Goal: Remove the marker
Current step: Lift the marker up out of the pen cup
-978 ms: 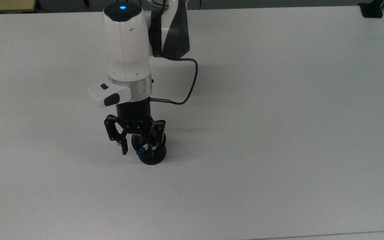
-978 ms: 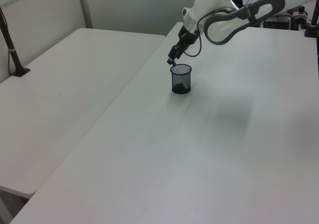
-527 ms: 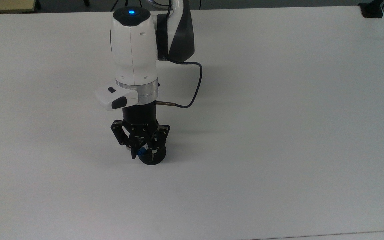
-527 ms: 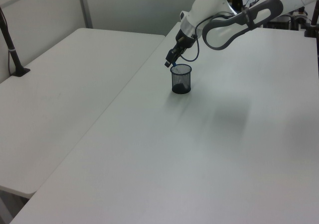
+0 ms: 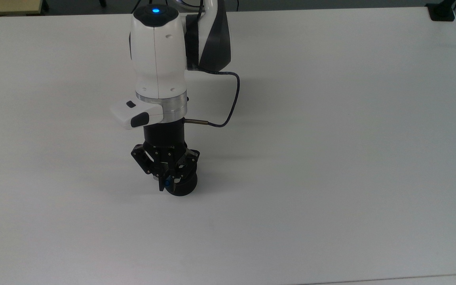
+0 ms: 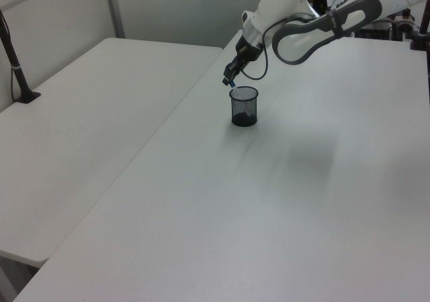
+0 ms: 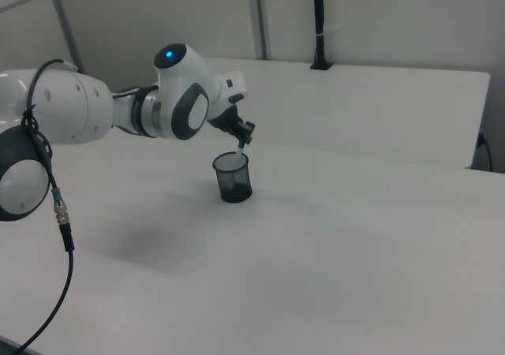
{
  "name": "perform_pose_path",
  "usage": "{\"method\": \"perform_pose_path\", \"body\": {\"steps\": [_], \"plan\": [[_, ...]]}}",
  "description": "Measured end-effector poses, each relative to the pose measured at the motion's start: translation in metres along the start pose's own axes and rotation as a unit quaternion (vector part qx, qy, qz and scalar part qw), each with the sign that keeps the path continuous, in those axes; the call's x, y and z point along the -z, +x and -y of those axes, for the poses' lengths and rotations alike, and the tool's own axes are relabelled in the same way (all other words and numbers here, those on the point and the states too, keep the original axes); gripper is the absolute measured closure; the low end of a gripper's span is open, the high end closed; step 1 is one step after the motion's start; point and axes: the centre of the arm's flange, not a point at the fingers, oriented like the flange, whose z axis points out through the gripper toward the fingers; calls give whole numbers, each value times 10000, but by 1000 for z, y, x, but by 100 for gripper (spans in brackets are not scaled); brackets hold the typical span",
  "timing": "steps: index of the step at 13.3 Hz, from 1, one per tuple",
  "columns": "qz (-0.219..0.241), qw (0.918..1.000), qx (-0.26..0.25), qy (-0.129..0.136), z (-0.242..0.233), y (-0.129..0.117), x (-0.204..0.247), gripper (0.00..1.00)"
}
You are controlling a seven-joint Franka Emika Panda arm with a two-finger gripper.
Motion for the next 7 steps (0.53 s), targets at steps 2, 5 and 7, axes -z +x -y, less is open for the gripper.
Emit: {"method": "perform_pose_path", "body": {"steps": [2, 5, 7], "plan": [[-148, 9999, -7, 6, 0, 11, 16, 80], [-426, 9991, -33, -1, -4, 30, 54, 80], [-477, 9988, -67, -49, -10, 40, 84, 80]]}}
